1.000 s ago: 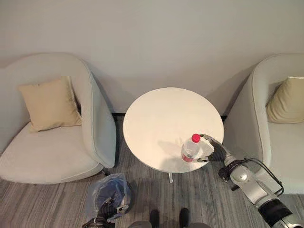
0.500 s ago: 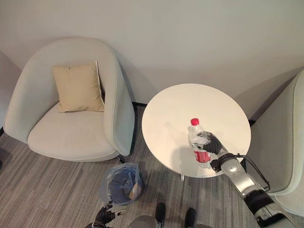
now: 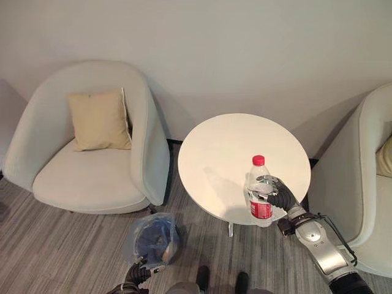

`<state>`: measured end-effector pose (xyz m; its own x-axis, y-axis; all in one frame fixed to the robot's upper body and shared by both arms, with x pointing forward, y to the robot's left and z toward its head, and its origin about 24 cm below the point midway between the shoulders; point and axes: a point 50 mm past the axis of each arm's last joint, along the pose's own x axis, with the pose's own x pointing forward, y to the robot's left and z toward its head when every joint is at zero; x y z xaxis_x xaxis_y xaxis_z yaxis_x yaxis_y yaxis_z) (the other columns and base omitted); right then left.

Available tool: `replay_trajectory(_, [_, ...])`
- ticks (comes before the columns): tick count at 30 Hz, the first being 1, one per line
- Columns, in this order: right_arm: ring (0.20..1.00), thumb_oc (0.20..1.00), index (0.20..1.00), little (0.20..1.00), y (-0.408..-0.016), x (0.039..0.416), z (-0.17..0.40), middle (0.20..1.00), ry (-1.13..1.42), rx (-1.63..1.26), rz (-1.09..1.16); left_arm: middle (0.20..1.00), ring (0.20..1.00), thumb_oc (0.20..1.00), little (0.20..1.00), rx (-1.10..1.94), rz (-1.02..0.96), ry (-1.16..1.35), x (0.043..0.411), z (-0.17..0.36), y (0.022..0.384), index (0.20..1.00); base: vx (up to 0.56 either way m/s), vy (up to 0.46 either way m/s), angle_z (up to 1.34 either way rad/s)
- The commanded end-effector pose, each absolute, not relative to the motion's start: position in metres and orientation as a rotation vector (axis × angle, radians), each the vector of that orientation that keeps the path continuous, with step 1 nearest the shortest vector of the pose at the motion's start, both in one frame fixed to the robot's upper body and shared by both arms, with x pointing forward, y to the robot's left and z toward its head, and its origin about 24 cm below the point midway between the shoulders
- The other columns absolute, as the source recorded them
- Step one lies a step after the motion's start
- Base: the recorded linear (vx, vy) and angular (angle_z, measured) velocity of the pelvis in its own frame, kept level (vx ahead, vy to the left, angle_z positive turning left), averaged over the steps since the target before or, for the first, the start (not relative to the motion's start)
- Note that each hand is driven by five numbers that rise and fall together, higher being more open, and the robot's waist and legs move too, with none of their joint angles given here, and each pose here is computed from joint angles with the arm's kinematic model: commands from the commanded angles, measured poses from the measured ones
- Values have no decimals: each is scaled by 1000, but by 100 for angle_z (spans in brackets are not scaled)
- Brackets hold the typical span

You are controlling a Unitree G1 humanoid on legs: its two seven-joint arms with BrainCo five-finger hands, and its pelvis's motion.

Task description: Gather garbage on tea table into small bin, then transfer packed bag to large trash can.

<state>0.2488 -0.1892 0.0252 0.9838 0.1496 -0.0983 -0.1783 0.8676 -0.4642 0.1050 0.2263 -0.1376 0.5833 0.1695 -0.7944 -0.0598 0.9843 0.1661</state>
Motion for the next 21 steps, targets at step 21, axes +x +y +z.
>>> replay_trajectory(21, [200, 200, 200, 200, -170, 277, 89, 200, -264, -507, 145, 1000, 1000, 1000, 1000, 206, 124, 792, 148, -117, 236, 1000, 50, 137, 55])
